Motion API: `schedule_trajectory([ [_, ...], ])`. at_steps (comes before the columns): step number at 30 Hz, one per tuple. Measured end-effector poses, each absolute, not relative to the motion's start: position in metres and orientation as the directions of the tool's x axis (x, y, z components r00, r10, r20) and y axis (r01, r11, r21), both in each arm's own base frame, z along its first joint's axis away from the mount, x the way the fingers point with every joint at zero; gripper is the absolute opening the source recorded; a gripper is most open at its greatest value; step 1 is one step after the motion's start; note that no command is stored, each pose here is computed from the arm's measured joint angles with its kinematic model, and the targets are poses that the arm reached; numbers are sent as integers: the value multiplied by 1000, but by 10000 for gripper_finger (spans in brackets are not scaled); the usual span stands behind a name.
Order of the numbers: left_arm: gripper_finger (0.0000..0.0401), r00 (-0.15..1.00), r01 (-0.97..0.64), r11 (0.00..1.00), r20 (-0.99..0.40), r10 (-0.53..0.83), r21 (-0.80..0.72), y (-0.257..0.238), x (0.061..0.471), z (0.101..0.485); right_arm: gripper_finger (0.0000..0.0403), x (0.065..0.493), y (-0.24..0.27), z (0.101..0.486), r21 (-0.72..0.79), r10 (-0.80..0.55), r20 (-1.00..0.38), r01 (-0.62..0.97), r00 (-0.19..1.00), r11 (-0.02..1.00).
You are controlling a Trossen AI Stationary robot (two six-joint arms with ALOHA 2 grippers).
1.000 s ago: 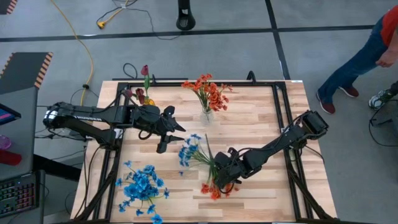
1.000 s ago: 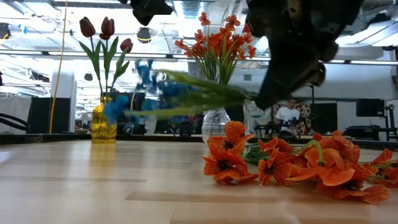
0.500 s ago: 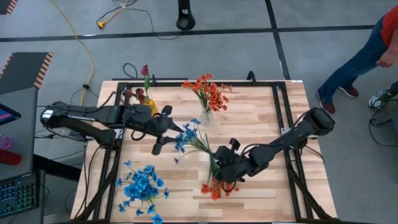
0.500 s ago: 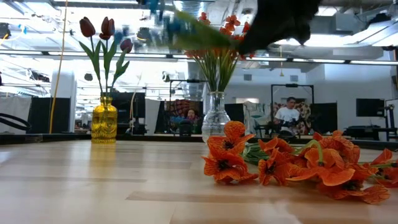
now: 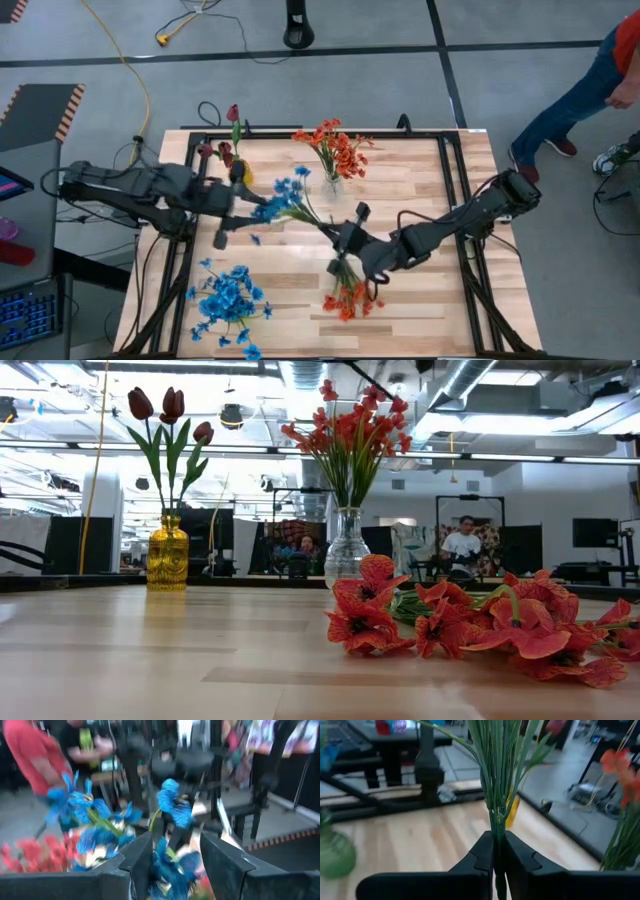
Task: Sort flowers into vase by color
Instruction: Put the blue flowers into the green vase
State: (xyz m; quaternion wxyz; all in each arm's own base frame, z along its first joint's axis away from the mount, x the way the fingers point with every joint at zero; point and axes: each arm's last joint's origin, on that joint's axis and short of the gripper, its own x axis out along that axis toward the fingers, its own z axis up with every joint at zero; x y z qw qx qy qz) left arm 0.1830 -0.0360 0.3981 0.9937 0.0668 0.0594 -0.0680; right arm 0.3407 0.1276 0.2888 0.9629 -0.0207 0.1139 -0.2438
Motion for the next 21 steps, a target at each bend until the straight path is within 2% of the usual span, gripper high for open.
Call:
schedule_trajectory([
  [7,154,988,126,978,70,-139,166,-29,143,424,57,353,104,304,-110,-524,-100,514,846,850],
  [15,154,977,111,983,164,-135,149,-23,114,434,57,360,78,331,-99,-577,97,585,811,805],
  [18,154,977,111,983,163,-135,148,-23,114,434,57,360,72,340,-88,-535,178,555,826,827],
  [21,154,981,114,982,142,-136,150,-24,121,432,57,362,68,347,-82,-420,258,453,870,888],
])
